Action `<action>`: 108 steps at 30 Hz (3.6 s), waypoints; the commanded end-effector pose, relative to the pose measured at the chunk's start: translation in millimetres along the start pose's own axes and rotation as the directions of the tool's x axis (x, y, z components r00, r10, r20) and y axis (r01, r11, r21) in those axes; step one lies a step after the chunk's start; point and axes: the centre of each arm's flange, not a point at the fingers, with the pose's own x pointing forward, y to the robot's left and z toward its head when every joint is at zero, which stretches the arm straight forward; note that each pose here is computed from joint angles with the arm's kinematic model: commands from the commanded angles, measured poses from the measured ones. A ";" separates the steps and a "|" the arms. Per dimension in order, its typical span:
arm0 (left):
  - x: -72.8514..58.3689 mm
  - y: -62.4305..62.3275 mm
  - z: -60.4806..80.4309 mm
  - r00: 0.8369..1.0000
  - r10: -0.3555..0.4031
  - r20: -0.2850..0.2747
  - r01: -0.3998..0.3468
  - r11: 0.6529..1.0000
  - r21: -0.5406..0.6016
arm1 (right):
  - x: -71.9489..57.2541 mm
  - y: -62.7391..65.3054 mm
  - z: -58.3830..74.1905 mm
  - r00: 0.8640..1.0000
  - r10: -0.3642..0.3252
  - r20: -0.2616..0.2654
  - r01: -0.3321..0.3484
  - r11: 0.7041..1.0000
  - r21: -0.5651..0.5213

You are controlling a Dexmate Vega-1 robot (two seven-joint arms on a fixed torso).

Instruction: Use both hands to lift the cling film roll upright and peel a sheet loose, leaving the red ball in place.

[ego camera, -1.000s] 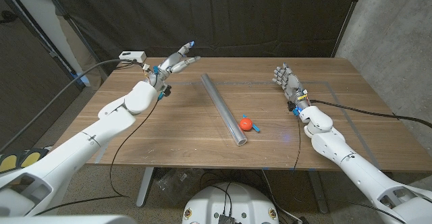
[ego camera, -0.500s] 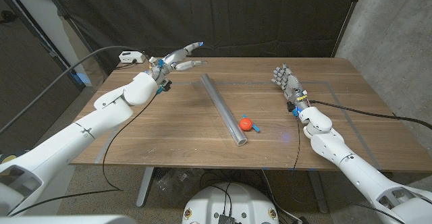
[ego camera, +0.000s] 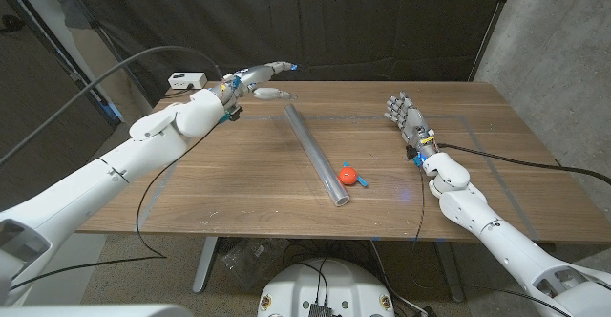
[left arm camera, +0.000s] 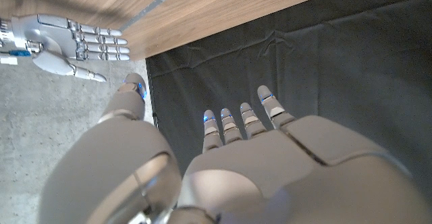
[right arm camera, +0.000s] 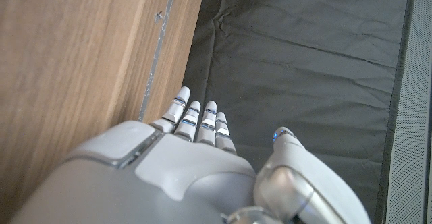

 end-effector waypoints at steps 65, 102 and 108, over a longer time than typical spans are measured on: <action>83.0 -47.4 63.4 0.854 -0.518 -0.035 0.466 0.735 0.493 | -2.7 -9.6 -26.7 0.998 -0.057 -0.009 0.057 0.996 0.063; 61.0 -103.4 67.3 0.850 -0.526 -0.013 0.447 0.709 0.545 | -14.7 -10.7 -37.0 0.997 -0.058 -0.043 0.061 0.995 0.072; 61.6 -112.8 72.4 0.846 -0.533 -0.013 0.447 0.696 0.562 | -19.7 -12.6 -38.1 0.997 -0.065 -0.046 0.069 0.995 0.074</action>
